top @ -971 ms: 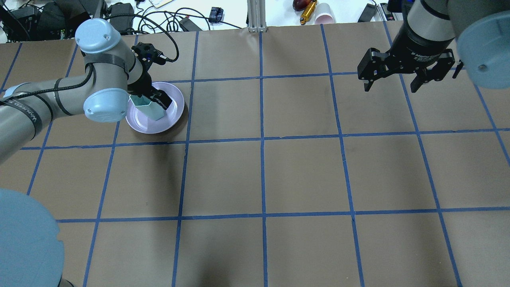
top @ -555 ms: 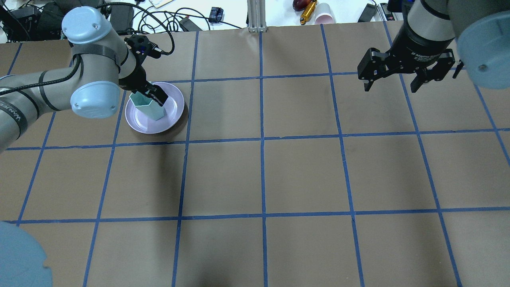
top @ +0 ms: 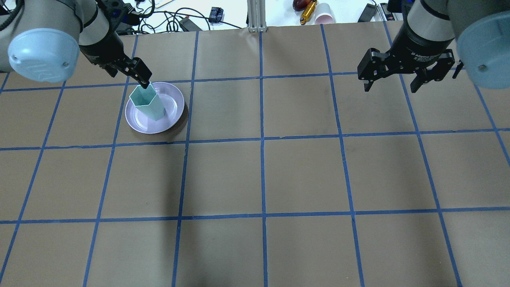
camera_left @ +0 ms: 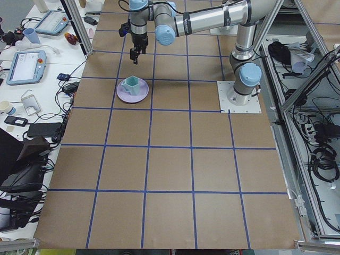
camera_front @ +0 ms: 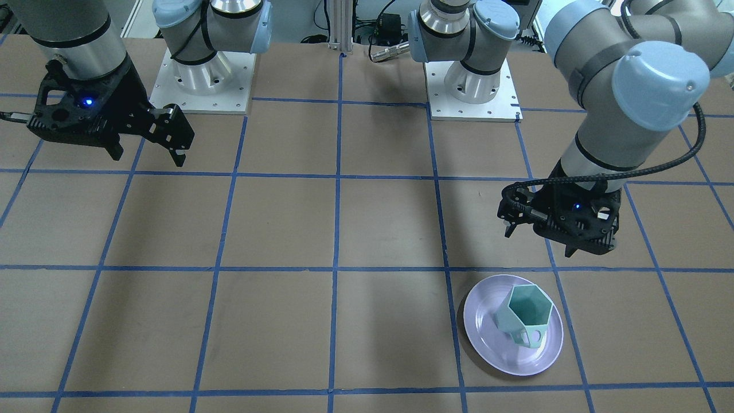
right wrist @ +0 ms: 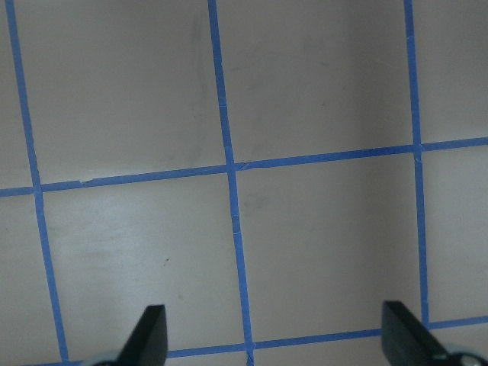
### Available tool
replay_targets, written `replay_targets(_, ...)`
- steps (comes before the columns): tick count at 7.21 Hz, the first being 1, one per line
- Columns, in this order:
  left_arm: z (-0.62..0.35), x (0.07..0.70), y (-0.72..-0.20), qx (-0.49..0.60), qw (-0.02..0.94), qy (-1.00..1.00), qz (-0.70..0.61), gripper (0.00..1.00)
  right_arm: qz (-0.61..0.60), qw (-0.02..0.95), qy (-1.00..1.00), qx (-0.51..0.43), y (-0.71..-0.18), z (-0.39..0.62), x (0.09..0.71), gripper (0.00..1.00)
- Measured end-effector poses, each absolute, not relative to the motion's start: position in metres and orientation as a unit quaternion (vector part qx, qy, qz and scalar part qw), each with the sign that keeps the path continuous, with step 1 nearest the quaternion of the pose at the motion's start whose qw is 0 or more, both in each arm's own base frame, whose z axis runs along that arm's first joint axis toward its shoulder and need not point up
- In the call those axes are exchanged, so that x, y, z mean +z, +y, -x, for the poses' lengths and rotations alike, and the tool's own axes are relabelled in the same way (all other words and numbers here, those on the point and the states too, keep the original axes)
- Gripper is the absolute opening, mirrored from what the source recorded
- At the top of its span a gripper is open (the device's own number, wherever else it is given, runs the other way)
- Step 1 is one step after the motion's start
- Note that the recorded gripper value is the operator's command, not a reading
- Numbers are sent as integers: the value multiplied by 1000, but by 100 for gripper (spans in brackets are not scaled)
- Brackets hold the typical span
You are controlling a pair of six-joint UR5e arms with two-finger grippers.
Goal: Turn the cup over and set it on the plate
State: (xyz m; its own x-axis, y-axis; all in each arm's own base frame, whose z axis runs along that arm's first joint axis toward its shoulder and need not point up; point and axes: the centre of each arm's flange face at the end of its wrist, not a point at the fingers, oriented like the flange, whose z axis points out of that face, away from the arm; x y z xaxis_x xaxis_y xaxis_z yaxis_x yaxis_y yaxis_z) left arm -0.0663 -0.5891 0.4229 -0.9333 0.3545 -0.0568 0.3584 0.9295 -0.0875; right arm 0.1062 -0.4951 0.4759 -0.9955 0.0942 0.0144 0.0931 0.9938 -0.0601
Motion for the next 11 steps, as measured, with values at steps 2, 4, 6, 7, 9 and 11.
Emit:
replay_targets(2,72,452,-582,-63,11,992,-110,100,47,9,-998,30,-495,-106,476,100)
replay_targets(4,77,479,-579,-58,-6,997,-49,100,47,9,-998,30,-495,-106,476,100)
replay_targets(6,82,497,-577,-32,-12,999,-29,100,47,9,-998,30,-495,-106,476,100)
replay_targets(7,93,499,-574,-22,-7,999,-33,100,47,9,-998,30,-495,-106,476,100)
replay_targets(9,123,493,-558,7,16,998,-62,100,47,9,-998,29,-495,-106,476,100)
replay_targets(11,134,485,-545,22,17,997,-75,96,47,9,-998,30,-495,-106,476,100)
